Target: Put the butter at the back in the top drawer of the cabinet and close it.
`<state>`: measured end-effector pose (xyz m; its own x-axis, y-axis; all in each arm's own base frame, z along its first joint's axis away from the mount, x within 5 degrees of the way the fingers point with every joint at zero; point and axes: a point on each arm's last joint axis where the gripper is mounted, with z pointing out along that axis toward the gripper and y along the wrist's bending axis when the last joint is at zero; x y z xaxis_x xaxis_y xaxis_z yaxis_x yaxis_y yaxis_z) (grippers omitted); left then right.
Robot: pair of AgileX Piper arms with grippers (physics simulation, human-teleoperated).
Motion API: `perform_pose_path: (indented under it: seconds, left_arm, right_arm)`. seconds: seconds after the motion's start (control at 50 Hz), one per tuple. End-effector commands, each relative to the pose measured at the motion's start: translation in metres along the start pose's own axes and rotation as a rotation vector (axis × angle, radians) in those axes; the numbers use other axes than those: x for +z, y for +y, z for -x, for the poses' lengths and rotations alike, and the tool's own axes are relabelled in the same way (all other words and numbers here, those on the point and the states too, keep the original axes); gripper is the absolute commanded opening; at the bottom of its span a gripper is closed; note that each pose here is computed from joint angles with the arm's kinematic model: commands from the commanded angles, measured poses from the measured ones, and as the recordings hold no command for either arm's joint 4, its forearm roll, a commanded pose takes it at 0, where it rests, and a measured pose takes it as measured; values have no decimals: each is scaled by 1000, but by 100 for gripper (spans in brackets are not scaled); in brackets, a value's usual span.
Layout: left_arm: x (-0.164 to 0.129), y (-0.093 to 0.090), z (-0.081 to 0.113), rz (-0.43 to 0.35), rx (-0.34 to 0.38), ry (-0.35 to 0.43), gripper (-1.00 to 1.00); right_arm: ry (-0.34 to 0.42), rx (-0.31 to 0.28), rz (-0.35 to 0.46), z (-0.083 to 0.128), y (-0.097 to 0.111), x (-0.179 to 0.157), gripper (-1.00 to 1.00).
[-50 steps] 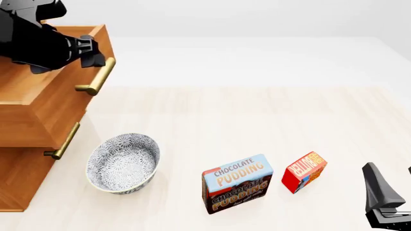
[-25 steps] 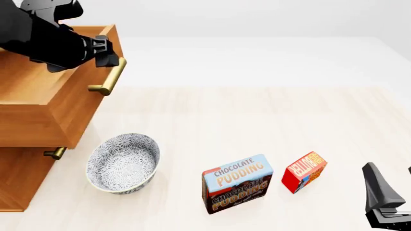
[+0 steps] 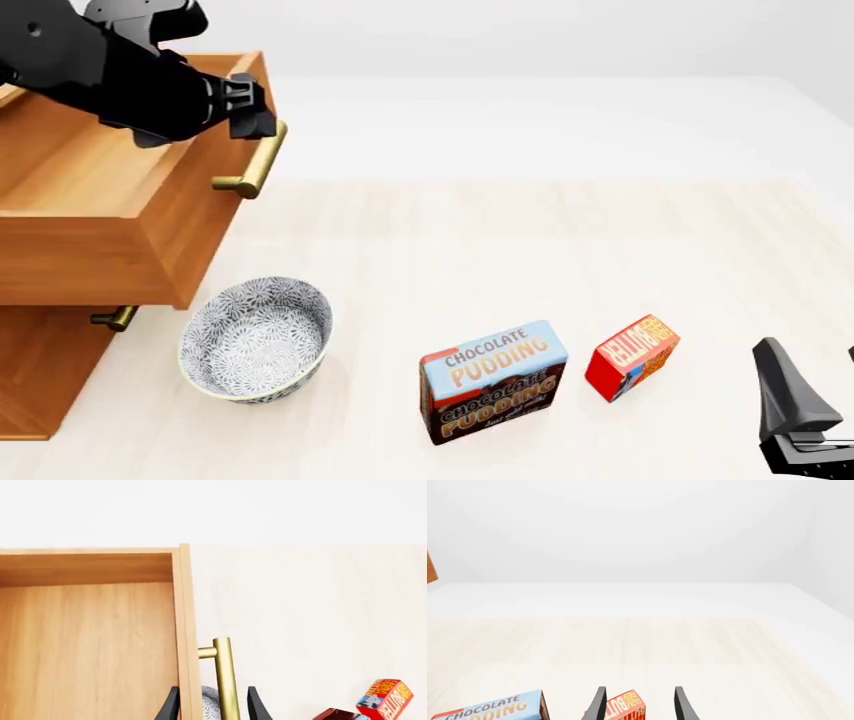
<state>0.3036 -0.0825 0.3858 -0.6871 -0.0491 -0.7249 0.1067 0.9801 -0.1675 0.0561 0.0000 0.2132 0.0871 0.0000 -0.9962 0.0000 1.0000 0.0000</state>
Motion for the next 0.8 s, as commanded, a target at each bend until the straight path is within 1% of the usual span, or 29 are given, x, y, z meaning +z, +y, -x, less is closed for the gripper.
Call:
perform_pose_path:
  seconds: [0.02, 0.32, 0.56, 0.64, 0.8]
  left_arm:
    - [6, -13, 2, -31, 14, 5, 100]
    - [10, -25, 3, -56, 26, 8, 100]
    - [8, -30, 4, -69, 31, 5, 100]
    - [0, -32, 8, -72, 40, -4, 100]
    - [-18, -28, 15, -67, 52, -24, 100]
  right_arm:
    - [0, 0, 0, 0, 0, 0, 100]
    - [0, 0, 0, 0, 0, 0, 100]
    - [0, 0, 0, 0, 0, 0, 100]
    - [0, 0, 0, 0, 0, 0, 100]
    - [0, 0, 0, 0, 0, 0, 100]
